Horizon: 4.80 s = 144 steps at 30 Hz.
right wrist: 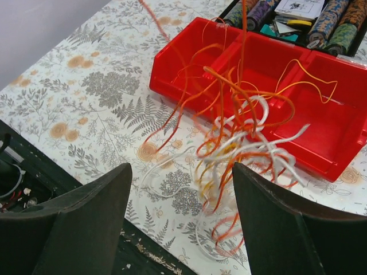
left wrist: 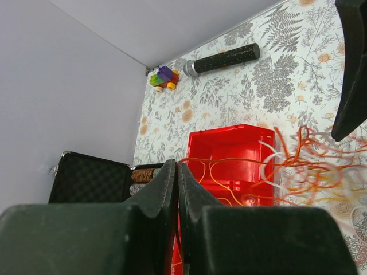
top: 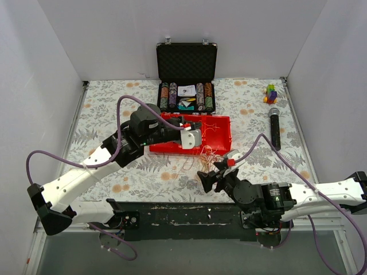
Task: Untangle the cables
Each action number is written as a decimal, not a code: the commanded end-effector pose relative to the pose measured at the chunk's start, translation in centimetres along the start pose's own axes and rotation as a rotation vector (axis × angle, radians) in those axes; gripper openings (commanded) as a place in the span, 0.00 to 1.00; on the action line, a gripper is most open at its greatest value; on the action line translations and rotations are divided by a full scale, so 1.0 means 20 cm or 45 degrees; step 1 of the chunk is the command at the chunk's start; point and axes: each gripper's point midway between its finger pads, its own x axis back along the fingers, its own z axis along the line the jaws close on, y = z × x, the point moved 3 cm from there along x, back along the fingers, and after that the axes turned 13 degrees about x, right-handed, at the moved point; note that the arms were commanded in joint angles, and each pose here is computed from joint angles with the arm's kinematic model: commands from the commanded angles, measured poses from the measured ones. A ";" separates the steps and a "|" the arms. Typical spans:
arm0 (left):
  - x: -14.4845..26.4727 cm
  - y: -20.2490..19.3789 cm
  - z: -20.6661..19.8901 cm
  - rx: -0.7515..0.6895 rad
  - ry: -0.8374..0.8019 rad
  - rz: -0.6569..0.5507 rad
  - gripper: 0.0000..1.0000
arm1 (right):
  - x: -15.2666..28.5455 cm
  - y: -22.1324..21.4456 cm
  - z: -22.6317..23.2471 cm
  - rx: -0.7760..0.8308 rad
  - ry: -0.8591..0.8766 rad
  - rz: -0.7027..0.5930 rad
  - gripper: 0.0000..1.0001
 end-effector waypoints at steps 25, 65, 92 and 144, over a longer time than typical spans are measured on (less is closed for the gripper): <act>0.07 0.40 -0.11 0.028 -0.137 -0.127 0.00 | -0.32 -0.06 -0.01 0.021 0.151 -0.057 0.55; 0.63 1.24 0.70 -0.252 0.972 -0.698 0.00 | -0.13 -0.63 -0.03 -0.204 0.170 0.328 0.21; 0.34 0.73 0.65 -0.595 0.947 -0.233 0.00 | -0.05 -0.70 -0.04 -0.212 0.183 0.400 0.15; 0.40 0.32 0.99 -0.415 1.109 -0.284 0.00 | -0.02 -0.75 -0.04 -0.271 0.165 0.406 0.04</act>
